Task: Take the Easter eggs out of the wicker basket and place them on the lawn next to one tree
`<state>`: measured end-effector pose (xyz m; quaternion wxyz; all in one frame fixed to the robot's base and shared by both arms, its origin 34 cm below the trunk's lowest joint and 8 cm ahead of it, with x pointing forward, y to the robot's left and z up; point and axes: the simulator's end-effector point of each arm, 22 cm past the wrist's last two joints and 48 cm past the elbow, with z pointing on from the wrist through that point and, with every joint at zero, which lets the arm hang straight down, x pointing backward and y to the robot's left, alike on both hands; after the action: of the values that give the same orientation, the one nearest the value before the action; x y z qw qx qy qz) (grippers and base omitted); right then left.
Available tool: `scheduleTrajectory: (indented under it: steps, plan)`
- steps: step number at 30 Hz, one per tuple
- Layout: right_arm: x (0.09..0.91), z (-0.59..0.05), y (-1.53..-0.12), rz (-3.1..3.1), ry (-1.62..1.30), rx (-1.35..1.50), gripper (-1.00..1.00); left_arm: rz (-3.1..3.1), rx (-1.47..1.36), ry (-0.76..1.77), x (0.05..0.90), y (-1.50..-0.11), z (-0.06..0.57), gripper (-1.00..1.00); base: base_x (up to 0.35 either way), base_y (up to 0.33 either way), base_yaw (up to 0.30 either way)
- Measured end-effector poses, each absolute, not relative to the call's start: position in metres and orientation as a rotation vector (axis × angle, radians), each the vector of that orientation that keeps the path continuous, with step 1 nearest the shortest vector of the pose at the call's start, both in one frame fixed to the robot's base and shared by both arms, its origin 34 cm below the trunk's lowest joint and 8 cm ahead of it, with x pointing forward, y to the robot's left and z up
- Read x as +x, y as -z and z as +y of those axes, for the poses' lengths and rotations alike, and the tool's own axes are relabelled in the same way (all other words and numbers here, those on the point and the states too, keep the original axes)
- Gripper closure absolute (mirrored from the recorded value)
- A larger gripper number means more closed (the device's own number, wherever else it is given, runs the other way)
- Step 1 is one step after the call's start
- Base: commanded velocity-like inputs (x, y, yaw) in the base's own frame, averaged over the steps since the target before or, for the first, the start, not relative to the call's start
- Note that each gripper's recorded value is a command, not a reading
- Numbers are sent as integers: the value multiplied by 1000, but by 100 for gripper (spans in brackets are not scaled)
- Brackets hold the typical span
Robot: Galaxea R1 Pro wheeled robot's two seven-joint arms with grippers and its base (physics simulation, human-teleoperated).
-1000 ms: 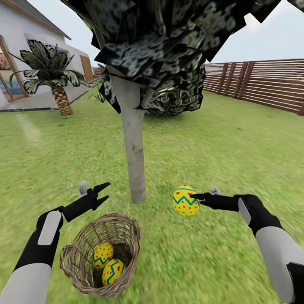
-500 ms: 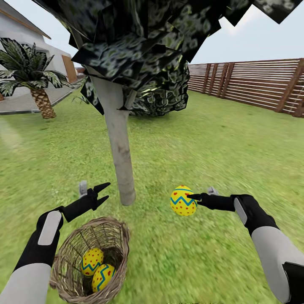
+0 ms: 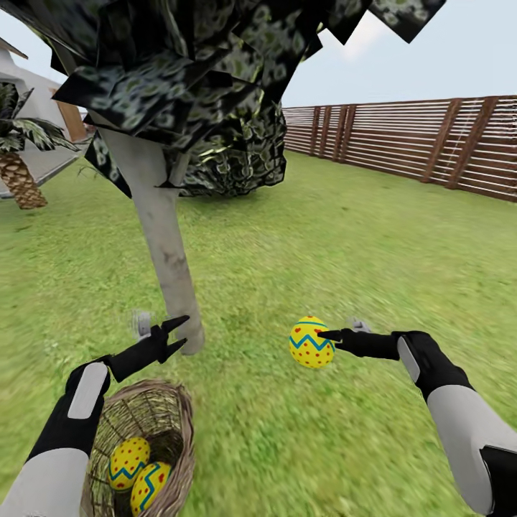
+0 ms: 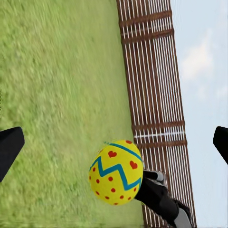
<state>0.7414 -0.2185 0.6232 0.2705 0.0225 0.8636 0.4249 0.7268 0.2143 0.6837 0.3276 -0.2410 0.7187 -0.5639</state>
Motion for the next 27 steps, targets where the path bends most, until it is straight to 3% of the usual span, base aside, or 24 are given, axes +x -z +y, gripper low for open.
scheduleTrajectory:
  steps: [27]
  plan:
    - [741, -220, -610, 2348, -1141, 75, 100, 1903, -665, 1485, 726, -666, 213, -100, 0, 0, -281]
